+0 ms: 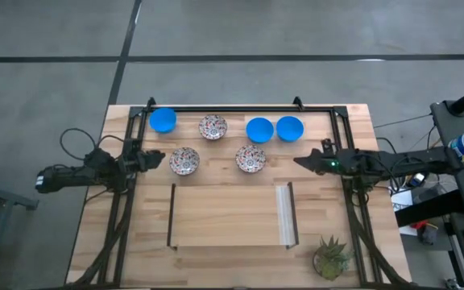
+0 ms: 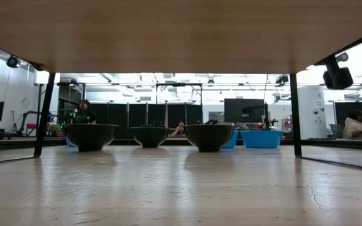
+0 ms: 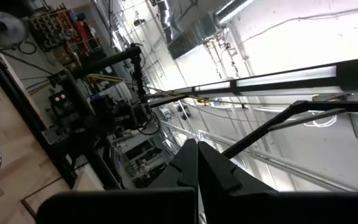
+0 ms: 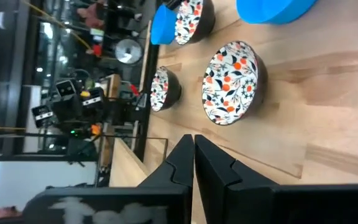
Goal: Pick & Place Mini bowls
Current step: Put the right white patterned bowl on the shelf
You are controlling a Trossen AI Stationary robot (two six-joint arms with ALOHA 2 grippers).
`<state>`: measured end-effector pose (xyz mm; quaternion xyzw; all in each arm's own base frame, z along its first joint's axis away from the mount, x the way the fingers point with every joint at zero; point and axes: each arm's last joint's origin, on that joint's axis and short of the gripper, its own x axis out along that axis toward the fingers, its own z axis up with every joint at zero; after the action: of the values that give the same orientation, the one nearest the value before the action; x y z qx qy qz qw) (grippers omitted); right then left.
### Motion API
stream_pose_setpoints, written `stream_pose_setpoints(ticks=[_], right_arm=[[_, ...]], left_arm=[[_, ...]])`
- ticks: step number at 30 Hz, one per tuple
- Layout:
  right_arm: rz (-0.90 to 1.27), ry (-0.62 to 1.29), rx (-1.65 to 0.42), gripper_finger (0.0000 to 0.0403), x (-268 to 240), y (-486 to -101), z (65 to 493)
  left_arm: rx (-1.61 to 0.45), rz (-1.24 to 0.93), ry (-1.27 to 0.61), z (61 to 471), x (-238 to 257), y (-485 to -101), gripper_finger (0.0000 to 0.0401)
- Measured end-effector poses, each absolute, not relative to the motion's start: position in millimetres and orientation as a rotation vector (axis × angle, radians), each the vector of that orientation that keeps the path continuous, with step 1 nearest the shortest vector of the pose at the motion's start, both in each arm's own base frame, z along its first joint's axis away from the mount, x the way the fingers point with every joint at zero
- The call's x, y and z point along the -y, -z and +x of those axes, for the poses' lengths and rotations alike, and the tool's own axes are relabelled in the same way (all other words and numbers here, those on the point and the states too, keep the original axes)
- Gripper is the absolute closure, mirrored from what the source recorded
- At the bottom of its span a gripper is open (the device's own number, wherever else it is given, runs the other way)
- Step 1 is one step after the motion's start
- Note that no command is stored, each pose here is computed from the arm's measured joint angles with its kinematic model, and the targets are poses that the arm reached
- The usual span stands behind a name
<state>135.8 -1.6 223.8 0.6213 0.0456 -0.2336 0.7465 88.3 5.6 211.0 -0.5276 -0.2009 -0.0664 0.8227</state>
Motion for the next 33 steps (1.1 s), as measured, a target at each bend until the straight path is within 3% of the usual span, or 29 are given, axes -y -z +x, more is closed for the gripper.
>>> stream_pose_setpoints(ticks=[8, 15, 33], right_arm=[[1.349, 0.559, -0.186, 0.0295, 0.9, -255.6, 166.3], [1.363, 0.652, -0.371, 0.0211, 12.1, -257.2, 198.3], [1.253, 0.722, -0.708, 0.0224, 71.6, -211.4, 263.4]], left_arm=[[0.431, -1.148, 0.14, 88.3, -5.9, -211.0, 0.0399], [0.432, -1.156, 0.141, 88.3, -5.9, -210.9, 0.0399], [0.431, -1.155, 0.14, 88.4, -5.9, -210.6, 0.0399]])
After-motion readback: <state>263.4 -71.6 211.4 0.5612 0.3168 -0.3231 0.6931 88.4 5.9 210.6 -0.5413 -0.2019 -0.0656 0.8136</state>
